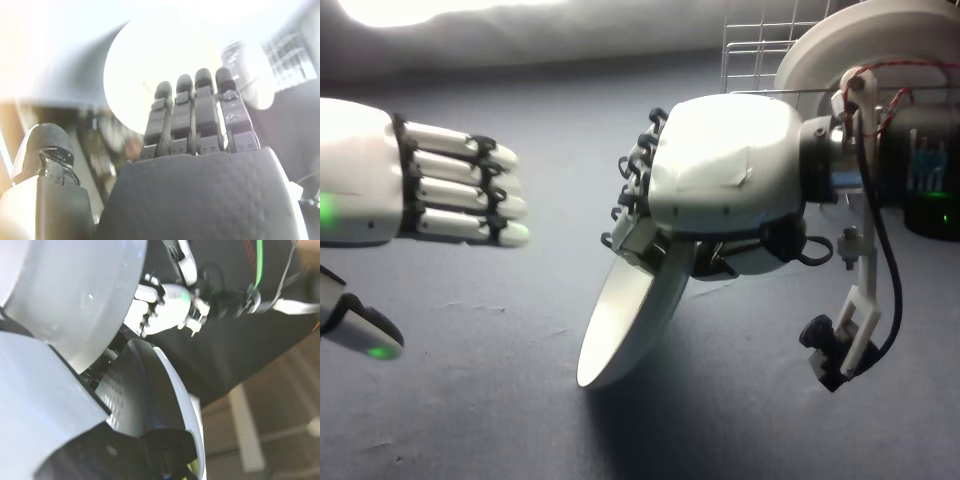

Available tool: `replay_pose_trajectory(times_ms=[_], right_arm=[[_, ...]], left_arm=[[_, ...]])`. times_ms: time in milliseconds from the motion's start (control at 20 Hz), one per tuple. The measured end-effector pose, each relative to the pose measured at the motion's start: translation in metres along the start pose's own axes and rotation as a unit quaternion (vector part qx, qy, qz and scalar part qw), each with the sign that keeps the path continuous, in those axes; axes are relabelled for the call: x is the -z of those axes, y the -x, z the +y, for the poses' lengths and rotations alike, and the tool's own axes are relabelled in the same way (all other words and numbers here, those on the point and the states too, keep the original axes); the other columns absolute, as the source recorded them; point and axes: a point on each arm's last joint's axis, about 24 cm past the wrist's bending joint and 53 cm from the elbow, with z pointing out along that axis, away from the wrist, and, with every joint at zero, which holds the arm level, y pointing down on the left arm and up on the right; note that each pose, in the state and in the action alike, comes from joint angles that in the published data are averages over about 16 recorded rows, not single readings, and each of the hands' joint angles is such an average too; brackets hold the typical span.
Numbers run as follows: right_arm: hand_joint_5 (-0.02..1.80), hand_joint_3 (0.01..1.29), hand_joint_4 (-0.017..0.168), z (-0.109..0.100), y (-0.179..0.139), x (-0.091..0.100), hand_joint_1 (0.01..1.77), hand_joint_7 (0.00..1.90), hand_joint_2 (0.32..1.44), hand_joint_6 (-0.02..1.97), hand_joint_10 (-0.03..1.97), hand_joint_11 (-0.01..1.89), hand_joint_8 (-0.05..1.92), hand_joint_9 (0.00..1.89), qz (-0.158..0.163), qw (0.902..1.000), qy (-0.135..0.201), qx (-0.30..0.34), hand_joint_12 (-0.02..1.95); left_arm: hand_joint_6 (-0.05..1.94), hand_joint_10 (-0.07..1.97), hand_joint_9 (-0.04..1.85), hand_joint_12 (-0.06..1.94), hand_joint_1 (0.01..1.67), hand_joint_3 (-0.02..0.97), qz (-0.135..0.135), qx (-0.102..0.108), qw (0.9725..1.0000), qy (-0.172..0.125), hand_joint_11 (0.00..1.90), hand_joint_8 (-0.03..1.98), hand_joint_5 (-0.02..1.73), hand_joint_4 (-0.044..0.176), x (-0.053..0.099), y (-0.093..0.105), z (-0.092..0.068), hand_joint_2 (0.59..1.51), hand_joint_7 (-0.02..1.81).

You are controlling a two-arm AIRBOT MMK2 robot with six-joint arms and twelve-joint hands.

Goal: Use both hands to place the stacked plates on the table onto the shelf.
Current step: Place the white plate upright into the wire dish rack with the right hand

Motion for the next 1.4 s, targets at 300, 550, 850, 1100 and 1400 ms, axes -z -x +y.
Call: replay_pose_trajectory(times_ms=[300,550,850,1100,1400], right_arm=[[0.89,0.01,0.0,-0.002,0.026,0.006,1.35,1.0,1.0,1.06,1.15,0.76,0.91,0.95,-0.044,0.9965,-0.009,-0.071,1.3],[0.9,0.01,0.0,-0.008,0.05,0.014,1.36,1.01,1.0,1.07,1.15,0.76,0.92,0.96,-0.082,0.9886,-0.016,-0.125,1.31],[0.9,0.01,0.0,-0.014,0.081,0.026,1.36,1.0,1.0,1.07,1.15,0.76,0.92,0.95,-0.126,0.9735,-0.026,-0.189,1.32],[0.9,0.01,-0.002,-0.022,0.105,0.037,1.37,1.01,1.0,1.08,1.14,0.75,0.92,0.95,-0.161,0.9537,-0.038,-0.252,1.31],[0.89,0.01,-0.003,-0.034,0.128,0.052,1.37,1.01,1.0,1.08,1.13,0.75,0.91,0.95,-0.197,0.9174,-0.055,-0.341,1.31]], left_arm=[[0.0,0.01,0.14,0.2,0.02,-0.003,-0.005,-0.04,0.9977,0.054,0.04,0.01,0.13,0.002,0.016,0.012,0.02,1.105,0.14],[0.0,0.01,0.15,0.2,0.02,-0.003,-0.006,-0.056,0.9949,0.084,0.05,0.01,0.13,0.003,0.027,0.017,0.033,1.104,0.15],[0.0,0.01,0.15,0.21,0.01,-0.003,0.0,-0.061,0.9915,0.115,0.04,0.01,0.13,0.003,0.041,0.016,0.051,1.102,0.15],[0.0,0.01,0.15,0.21,0.01,-0.002,0.004,-0.05,0.9908,0.125,0.04,0.01,0.13,0.003,0.051,0.012,0.061,1.101,0.15],[0.0,0.01,0.16,0.21,0.02,-0.003,0.009,-0.042,0.99,0.134,0.04,0.01,0.14,0.003,0.059,0.008,0.072,1.101,0.16]])
